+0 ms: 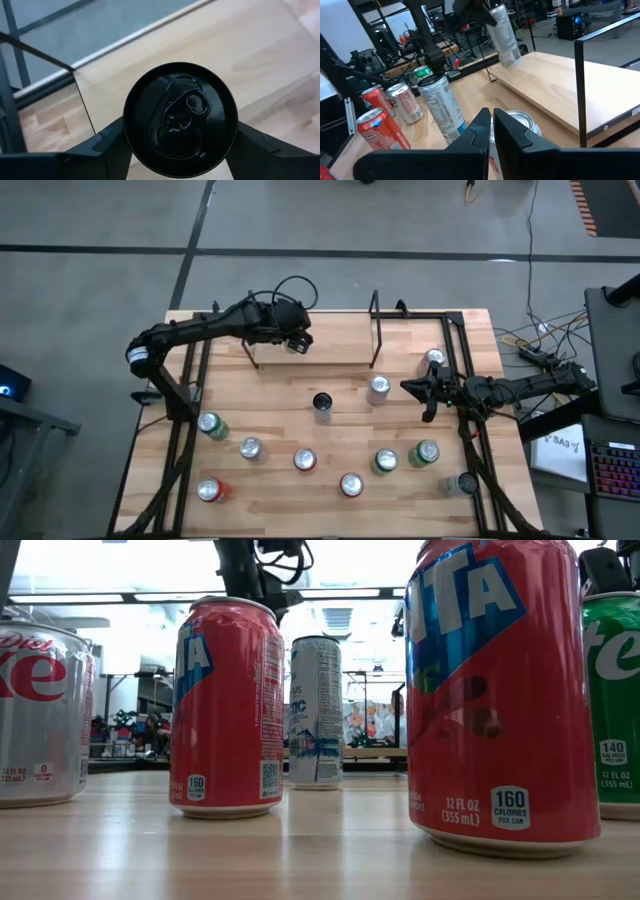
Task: Sort soda cans
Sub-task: Put the white yellow soda can on the shelf
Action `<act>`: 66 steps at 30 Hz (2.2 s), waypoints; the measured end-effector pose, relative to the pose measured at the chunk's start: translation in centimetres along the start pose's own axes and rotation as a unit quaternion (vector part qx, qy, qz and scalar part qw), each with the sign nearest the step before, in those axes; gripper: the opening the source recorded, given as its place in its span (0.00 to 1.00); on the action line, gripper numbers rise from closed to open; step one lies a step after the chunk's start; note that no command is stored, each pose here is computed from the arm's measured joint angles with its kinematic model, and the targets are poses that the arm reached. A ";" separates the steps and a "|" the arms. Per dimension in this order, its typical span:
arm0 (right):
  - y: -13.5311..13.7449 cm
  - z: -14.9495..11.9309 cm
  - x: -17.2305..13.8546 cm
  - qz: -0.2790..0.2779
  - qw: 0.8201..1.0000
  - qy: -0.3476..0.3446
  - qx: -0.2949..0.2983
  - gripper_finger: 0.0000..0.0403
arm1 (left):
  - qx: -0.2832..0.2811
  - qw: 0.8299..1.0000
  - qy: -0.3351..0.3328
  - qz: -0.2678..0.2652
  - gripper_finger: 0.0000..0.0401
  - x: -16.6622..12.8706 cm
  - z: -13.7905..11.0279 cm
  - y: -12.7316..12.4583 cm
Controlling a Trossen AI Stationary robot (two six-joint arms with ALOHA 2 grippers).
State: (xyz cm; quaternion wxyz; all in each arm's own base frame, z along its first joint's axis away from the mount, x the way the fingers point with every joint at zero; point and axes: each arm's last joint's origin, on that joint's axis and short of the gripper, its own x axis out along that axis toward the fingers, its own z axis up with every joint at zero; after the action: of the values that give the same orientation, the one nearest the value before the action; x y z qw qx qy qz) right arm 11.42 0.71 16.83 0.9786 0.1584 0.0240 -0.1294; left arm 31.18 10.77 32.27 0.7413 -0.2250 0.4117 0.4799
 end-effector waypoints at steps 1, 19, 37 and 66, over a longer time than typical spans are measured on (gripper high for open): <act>0.0 0.0 0.0 0.000 1.000 0.000 0.000 0.03 | -0.001 1.000 0.004 0.003 0.60 0.2 -0.2 0.0; 0.0 0.0 0.0 0.000 1.000 0.000 0.000 0.03 | -0.011 1.000 0.009 0.002 0.60 0.6 -0.5 -0.1; 0.0 0.0 0.0 0.000 1.000 0.000 0.000 0.03 | -0.007 1.000 0.015 0.007 0.60 1.6 -1.3 -0.2; 0.0 -0.1 0.0 -0.002 1.000 0.005 0.001 0.03 | -0.007 1.000 0.008 0.006 0.68 1.7 -1.2 -0.2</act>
State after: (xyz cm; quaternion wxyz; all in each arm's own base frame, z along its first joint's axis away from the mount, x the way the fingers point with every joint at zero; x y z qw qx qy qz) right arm 11.41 0.71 16.73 0.9780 0.1604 0.0287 -0.1304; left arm 31.25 10.68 30.19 0.7333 -0.2315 0.4156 0.4857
